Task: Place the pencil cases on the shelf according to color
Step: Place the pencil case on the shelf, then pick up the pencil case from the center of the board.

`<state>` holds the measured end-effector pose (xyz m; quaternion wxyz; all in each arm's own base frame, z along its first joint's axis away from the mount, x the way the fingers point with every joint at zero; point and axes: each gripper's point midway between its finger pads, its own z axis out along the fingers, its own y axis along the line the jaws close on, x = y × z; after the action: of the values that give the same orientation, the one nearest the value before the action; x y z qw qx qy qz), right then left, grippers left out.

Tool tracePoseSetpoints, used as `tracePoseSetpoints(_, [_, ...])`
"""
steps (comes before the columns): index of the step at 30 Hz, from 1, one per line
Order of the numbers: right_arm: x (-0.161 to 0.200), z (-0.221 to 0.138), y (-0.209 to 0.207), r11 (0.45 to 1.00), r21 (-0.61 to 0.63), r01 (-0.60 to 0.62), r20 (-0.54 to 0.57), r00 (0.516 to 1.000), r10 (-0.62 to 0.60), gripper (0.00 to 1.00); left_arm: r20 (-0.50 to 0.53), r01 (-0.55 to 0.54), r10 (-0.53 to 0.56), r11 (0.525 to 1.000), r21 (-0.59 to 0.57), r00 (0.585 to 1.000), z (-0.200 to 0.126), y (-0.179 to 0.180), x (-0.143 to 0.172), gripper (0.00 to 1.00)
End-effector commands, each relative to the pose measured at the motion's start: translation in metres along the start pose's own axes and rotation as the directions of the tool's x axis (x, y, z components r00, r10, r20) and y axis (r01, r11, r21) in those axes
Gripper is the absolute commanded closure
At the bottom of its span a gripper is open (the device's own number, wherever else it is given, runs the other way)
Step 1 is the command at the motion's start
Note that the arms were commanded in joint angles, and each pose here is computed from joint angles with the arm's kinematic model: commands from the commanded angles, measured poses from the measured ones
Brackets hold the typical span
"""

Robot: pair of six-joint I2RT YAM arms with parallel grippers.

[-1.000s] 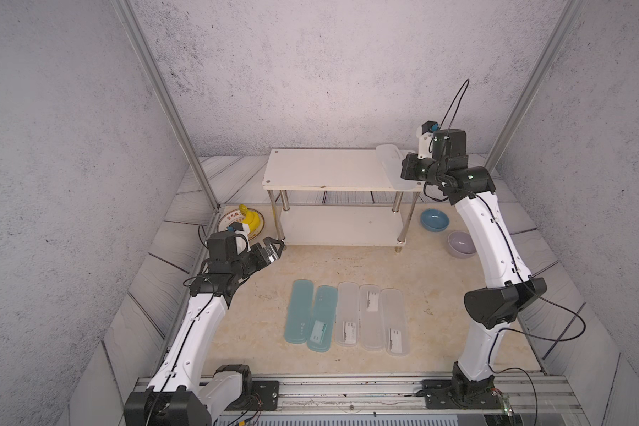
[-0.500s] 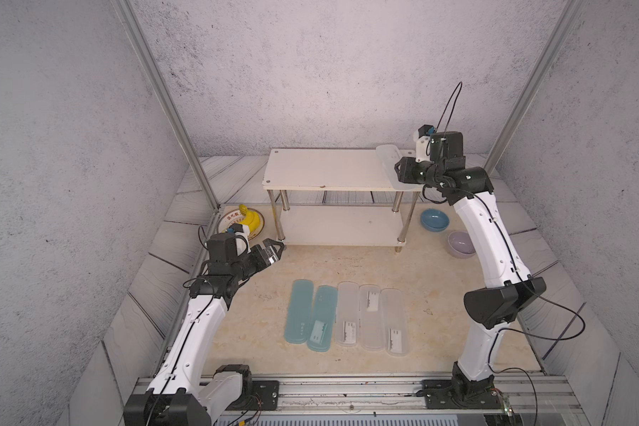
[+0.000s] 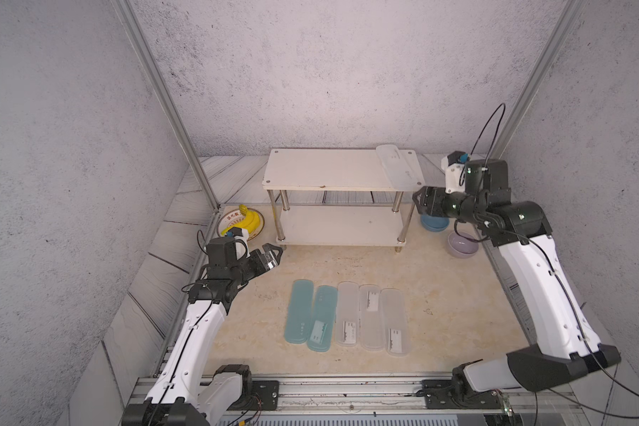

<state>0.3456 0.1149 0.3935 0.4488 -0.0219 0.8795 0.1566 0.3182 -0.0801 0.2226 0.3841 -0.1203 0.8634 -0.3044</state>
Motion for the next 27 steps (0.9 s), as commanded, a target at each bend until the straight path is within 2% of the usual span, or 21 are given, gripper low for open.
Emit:
tracePoseSetpoints(1, [0.057, -0.016, -0.006, 0.996, -0.016, -0.084, -0.103, 0.991, 0.082, 0.19, -0.045, -0.054, 0.054, 0.998, 0.014, 0.998, -0.006, -0.004, 0.012, 0.01])
tracePoseSetpoints(5, [0.140, -0.015, -0.016, 0.982, -0.005, -0.190, -0.271, 0.945, 0.182, 0.19, -0.022, -0.079, 0.078, 0.996, -0.036, 0.997, -0.014, 0.005, 0.015, 0.01])
tracePoseSetpoints(6, [0.169, -0.009, -0.017, 0.975, -0.013, -0.222, -0.334, 0.920, 0.205, 0.19, -0.010, -0.078, 0.078, 0.996, -0.033, 0.997, -0.014, 0.006, 0.016, 0.01])
tracePoseSetpoints(10, [0.242, 0.007, -0.022, 0.956, 0.018, -0.291, -0.491, 0.831, 0.263, 0.24, 0.001, -0.075, 0.075, 0.997, -0.002, 0.997, -0.009, 0.004, 0.017, 0.01])
tracePoseSetpoints(13, [0.287, 0.012, -0.029, 0.957, 0.109, -0.268, -0.562, 0.777, 0.282, 0.25, -0.009, -0.059, 0.059, 0.998, 0.012, 0.998, 0.000, 0.004, 0.014, 0.01])
tracePoseSetpoints(15, [0.314, 0.016, -0.027, 0.967, 0.131, -0.217, -0.596, 0.762, 0.252, 0.25, -0.036, -0.060, 0.061, 0.998, 0.026, 0.997, 0.005, 0.001, 0.013, 0.01])
tracePoseSetpoints(21, [0.382, 0.035, -0.029, 0.963, 0.186, -0.194, -0.650, 0.711, 0.269, 0.25, -0.038, -0.066, 0.067, 0.997, 0.033, 0.997, 0.007, 0.000, 0.012, 0.01])
tracePoseSetpoints(27, [0.395, 0.048, -0.026, 0.973, 0.150, -0.173, -0.657, 0.718, 0.229, 0.20, 0.023, -0.072, 0.071, 0.997, 0.036, 0.997, -0.001, -0.001, 0.009, 0.01])
